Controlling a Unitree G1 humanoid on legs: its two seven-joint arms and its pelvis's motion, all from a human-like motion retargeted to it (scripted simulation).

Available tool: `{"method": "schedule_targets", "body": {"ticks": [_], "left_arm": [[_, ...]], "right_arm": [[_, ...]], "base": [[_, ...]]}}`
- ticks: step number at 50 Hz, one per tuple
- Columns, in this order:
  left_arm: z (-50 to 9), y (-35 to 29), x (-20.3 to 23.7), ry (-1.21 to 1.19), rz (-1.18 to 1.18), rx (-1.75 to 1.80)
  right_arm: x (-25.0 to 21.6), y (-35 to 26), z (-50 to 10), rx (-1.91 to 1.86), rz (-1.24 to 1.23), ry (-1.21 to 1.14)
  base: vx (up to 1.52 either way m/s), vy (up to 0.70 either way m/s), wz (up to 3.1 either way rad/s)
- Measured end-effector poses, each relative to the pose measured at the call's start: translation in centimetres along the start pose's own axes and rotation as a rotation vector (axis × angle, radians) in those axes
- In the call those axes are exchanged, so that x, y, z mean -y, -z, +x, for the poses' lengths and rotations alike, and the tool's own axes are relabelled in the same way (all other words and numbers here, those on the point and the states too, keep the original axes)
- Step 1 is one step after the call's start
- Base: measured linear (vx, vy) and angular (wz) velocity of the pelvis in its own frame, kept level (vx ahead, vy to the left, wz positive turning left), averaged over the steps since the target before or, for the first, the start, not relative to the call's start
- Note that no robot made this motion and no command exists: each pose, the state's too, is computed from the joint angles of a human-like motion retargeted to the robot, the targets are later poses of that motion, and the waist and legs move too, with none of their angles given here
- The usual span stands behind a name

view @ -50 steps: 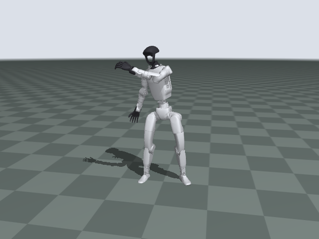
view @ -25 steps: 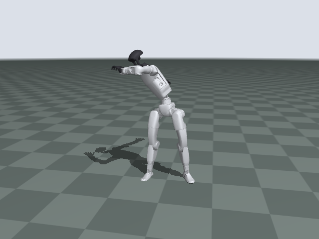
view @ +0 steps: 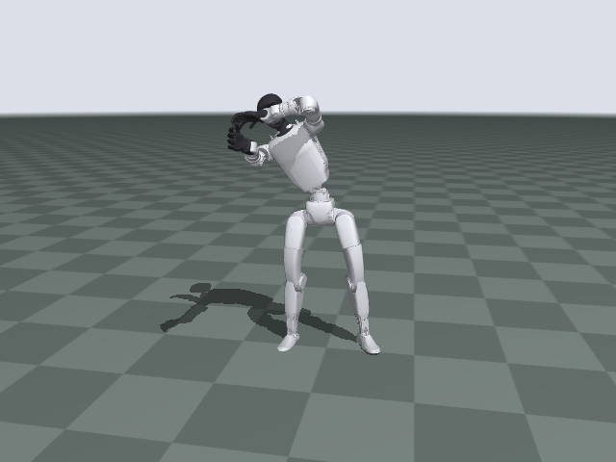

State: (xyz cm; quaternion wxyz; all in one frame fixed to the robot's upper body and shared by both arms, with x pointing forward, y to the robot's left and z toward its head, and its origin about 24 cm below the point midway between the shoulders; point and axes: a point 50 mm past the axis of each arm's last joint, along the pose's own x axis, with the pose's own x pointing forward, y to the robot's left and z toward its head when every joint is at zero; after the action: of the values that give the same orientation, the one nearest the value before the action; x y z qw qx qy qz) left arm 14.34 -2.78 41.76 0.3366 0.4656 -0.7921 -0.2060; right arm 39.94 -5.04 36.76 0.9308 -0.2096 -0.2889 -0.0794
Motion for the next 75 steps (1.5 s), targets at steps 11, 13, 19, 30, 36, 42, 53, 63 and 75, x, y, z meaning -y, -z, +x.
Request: {"method": "schedule_targets", "body": {"ticks": [11,13,19,30,36,42,53,63,75], "left_arm": [[0.3,-0.7,-1.3,0.027,-0.031,0.046],[0.2,-0.7,-1.4,0.029,-0.029,0.043],[-0.4,-0.4,-1.3,0.017,-0.056,0.013],[-1.7,0.0,-0.1,0.042,-0.053,-0.031],[-2.3,0.3,0.5,0.034,-0.052,-0.042],[-3.9,1.6,0.6,0.07,-0.001,-0.114],[-6.8,3.3,-0.1,0.137,0.117,-0.21],[-4.4,3.4,-2.3,-0.003,0.236,-0.161],[-2.1,3.2,-1.5,0.095,0.235,-0.128]], "right_arm": [[1.2,-17.0,-1.5,0.306,1.137,-0.172],[1.0,-16.2,-1.5,0.302,1.143,-0.182],[-0.1,-8.1,-0.5,0.074,1.156,-0.085],[-0.4,25.5,-15.7,-0.963,0.802,0.32],[11.6,35.6,-37.2,-1.451,0.39,0.66],[27.5,31.7,-51.4,-1.515,0.15,1.074],[43.1,14.4,-61.8,-1.489,-0.483,1.62],[38.9,15.3,-65.3,-1.641,-0.53,1.798],[11.8,32.5,-23.5,-1.086,0.729,0.803]], "base": [[0.0,-0.03,0.32],[0.0,0.0,0.0],[-0.01,-0.02,-0.23],[0.0,-0.02,-0.61],[0.03,0.0,-0.69],[0.04,0.0,-0.63],[0.0,0.0,-0.32],[-0.04,0.02,0.5],[-0.03,-0.04,0.31]]}}
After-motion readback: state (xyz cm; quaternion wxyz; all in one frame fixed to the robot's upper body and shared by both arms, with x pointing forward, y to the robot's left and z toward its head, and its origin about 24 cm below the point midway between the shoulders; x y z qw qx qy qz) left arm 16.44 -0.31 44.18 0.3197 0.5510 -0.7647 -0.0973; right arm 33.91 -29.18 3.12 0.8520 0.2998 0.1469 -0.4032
